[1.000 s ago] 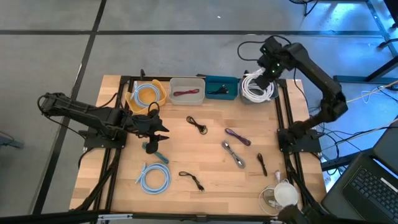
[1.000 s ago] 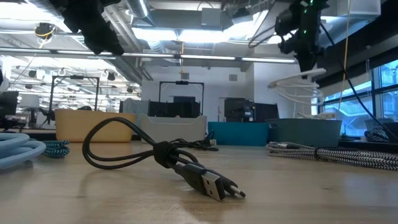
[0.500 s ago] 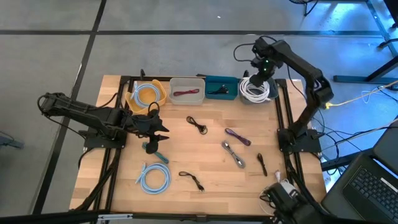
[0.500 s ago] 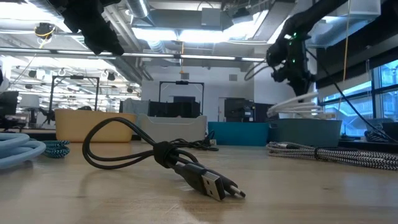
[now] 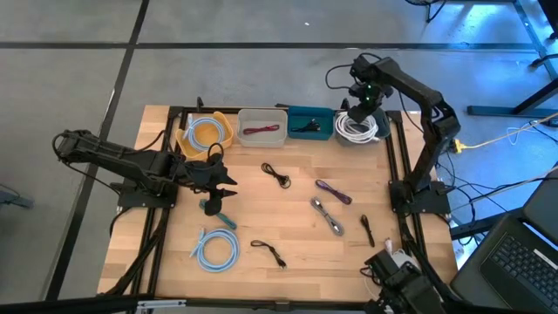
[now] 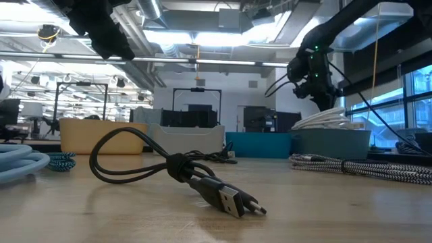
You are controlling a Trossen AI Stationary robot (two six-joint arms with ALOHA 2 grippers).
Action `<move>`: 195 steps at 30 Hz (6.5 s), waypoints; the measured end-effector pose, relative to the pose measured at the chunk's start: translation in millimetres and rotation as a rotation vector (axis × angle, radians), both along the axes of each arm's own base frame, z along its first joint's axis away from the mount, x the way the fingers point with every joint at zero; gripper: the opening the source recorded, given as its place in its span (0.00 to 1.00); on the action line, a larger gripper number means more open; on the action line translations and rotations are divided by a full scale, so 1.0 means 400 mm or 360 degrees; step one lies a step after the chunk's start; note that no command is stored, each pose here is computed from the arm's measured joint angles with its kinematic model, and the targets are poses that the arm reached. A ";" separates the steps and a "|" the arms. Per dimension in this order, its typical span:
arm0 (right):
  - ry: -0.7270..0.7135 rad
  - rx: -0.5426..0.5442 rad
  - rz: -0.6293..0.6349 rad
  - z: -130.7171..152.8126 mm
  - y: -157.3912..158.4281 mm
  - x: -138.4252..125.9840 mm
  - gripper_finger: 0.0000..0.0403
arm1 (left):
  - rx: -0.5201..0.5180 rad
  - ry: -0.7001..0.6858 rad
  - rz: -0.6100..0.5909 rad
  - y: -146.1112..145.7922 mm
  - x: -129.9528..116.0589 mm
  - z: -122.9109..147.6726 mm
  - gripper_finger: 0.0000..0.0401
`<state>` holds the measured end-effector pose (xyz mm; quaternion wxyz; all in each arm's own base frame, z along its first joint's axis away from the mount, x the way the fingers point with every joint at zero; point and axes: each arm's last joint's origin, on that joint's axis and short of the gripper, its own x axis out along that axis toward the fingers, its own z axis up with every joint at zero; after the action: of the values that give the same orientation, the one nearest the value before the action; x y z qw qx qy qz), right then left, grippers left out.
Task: Pick & Place USB Port
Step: Put the white HDMI cable into the blue bin, then put the violet charger cable into the gray bin
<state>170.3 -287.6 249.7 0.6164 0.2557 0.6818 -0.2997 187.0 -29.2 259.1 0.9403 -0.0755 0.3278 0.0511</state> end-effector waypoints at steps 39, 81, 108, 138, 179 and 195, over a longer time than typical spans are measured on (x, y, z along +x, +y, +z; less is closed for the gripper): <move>-0.1387 -0.0142 0.0376 0.245 0.571 0.007 0.32 | 0.0021 -0.0012 -0.0012 0.000 0.001 0.002 0.36; -0.0567 -0.0051 0.0457 -0.283 0.722 0.187 0.32 | 0.0101 -0.0229 0.0012 0.000 0.028 0.025 0.36; -0.1080 -0.0337 0.0510 -0.047 0.781 0.158 0.04 | 0.0292 -0.0504 0.0142 0.005 0.052 0.013 0.36; -0.2014 -0.0727 0.1184 0.199 0.835 0.332 0.04 | 0.0256 -0.1349 -0.0312 0.108 0.280 0.060 0.47; -0.1196 -0.0970 0.0841 0.193 0.778 0.186 0.61 | 0.0329 -0.1142 -0.0452 0.133 0.276 0.064 0.03; -0.0902 -0.1044 0.0600 0.183 0.758 0.110 0.63 | 0.0709 0.0284 0.0243 0.477 0.273 0.091 0.03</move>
<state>214.3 15.7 322.8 0.8700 -0.0090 0.3906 -0.3006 296.2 161.7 295.6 0.8945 0.1139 0.3835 0.1995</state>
